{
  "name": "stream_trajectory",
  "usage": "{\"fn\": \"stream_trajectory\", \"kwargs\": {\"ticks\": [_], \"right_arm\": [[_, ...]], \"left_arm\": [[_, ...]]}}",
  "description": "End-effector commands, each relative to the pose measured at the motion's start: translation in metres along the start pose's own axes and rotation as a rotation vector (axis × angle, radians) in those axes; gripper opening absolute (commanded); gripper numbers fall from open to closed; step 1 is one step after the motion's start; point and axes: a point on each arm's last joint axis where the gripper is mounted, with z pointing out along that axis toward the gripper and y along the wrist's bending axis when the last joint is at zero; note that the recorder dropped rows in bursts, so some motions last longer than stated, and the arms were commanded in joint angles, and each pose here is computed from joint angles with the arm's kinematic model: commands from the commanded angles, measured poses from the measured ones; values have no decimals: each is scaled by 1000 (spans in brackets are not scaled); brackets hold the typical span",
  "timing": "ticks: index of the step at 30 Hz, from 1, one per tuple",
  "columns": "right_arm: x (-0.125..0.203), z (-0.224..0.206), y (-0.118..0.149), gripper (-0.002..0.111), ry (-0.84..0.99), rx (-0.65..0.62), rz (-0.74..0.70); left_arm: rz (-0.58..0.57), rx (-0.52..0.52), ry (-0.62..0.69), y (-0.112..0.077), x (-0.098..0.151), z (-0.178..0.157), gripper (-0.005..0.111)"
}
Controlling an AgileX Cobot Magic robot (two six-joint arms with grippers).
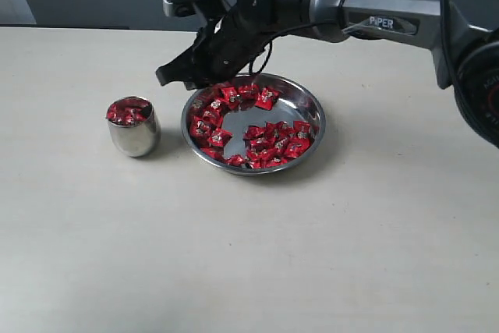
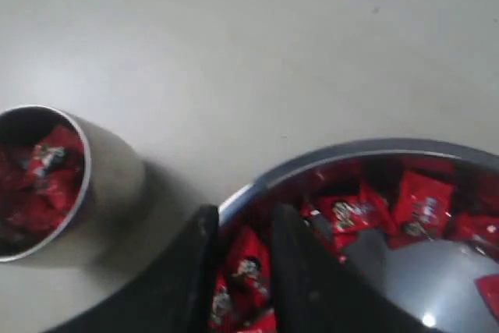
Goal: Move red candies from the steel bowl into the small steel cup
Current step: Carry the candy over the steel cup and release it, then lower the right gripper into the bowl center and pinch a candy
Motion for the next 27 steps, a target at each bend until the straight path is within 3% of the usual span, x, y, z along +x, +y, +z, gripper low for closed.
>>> {"fn": "stream_trajectory", "kwargs": {"ticks": [1,7,21,27], "right_arm": [[4,-11,-25,25,76,15,46],[12,-16,-48,25,156,51,43],[33,15,-66,25,241,143,-12],[41,19,-66,54,297,135,-6]], "left_arm": [[-11,0,-6,0,1,0,0],[-11,0,-6,0,1,0,0],[-11,0,-6,0,1,0,0],[-11,0,-6,0,1,0,0]]}}
